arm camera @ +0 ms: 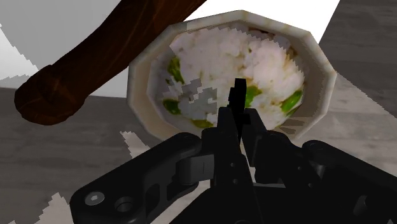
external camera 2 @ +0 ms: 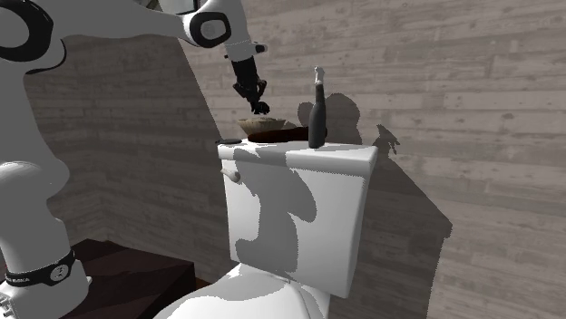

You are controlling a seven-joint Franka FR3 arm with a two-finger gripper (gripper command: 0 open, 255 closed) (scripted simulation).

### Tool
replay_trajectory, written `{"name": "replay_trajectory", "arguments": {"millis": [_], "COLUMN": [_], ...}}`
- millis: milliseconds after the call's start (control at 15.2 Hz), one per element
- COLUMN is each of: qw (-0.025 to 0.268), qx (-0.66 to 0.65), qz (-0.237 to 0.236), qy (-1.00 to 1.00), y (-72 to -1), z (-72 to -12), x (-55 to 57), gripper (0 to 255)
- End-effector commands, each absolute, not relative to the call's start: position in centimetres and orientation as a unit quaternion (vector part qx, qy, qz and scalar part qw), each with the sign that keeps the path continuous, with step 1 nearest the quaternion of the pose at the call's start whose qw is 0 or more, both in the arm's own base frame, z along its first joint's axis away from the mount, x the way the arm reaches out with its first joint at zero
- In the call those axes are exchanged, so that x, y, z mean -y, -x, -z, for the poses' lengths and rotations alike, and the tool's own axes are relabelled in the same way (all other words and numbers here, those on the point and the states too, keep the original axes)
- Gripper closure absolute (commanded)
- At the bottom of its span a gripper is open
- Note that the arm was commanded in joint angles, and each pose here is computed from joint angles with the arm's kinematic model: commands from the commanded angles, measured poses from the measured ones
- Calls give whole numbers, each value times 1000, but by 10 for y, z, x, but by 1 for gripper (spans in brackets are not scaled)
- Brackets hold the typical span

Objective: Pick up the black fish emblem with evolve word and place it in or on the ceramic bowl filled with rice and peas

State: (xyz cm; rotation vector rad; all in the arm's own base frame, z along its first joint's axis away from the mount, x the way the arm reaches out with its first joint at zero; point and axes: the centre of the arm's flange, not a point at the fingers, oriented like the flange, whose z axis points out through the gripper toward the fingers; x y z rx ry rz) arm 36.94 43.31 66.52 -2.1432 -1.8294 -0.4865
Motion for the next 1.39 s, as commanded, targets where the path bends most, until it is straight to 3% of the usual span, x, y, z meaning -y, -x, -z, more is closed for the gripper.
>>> {"name": "replay_trajectory", "arguments": {"millis": [0,132,198,528,792,1320], "qw": [141,141,141,141,141,141], "qx": [633,633,633,633,633,633], "qz": [169,169,169,169,169,169], "qy": [742,742,742,742,742,742], "y": [-369,-369,-369,-369,-366,-366], "z": [-665,-665,-665,-665,-710,-710], "x": [-433,-433,-433,-433,-412,-412], "gripper": [255,255,0,0,0,0]}}
